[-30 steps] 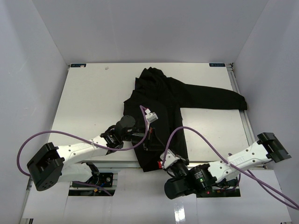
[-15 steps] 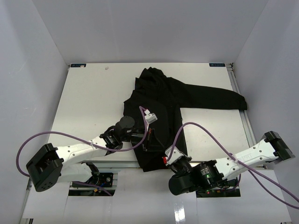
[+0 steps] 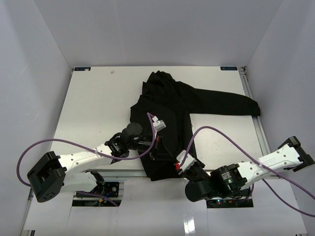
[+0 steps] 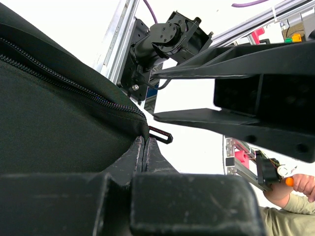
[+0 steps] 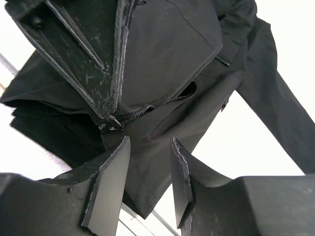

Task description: Zip up the jacket

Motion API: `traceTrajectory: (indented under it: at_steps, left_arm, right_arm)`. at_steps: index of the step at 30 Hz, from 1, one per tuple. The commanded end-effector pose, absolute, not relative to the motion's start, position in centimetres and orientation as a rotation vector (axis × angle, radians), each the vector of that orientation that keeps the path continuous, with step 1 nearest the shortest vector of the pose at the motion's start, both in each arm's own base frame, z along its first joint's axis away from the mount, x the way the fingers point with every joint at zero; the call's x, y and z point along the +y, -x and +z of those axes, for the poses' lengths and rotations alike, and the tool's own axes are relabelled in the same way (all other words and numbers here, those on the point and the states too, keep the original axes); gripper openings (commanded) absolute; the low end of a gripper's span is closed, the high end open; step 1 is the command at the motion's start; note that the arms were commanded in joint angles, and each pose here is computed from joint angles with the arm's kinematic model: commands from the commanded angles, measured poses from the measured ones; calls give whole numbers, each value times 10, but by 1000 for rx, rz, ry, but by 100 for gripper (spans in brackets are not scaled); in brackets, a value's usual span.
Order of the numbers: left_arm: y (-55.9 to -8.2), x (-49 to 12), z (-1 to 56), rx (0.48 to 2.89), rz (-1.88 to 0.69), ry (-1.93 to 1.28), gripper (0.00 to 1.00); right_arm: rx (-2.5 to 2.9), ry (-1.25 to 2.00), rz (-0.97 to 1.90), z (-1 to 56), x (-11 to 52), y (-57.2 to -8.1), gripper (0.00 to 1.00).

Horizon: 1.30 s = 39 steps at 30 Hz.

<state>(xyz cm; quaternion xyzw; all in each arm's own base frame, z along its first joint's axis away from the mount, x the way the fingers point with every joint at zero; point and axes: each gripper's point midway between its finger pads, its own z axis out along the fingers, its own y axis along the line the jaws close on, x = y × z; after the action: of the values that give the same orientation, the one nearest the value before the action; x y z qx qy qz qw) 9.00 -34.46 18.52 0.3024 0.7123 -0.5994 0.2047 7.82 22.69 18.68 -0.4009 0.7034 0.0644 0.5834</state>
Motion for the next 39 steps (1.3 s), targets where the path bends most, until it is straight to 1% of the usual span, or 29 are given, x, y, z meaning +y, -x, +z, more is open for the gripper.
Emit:
traceTrajectory:
  at_steps: [1, 3, 6, 13, 16, 22, 28, 39]
  left_arm:
    - [-81, -343, 206, 1900, -1719, -900, 0]
    - [-80, -343, 208, 1888, -1731, -908, 0]
    - [-76, -343, 210, 1866, -1747, -930, 0]
    - [-74, -342, 209, 1852, -1754, -957, 0]
    - [-73, -343, 209, 1854, -1759, -959, 0]
    - [-71, -341, 212, 1829, -1767, -969, 0]
    - [-71, -341, 212, 1830, -1769, -972, 0]
    - [-69, -340, 212, 1822, -1776, -979, 0]
  right_arm:
    - [1612, 1044, 249, 209, 235, -68, 44]
    - [1571, 1139, 359, 212, 247, -53, 43]
    - [1450, 1216, 430, 222, 251, -48, 41]
    - [1248, 1254, 506, 240, 250, -46, 45]
    - [1239, 1290, 487, 238, 252, -44, 50]
    - [1171, 1407, 414, 227, 259, -40, 53]
    - [1156, 1440, 414, 222, 260, -40, 52]
    - [1242, 1439, 242, 206, 264, -71, 49]
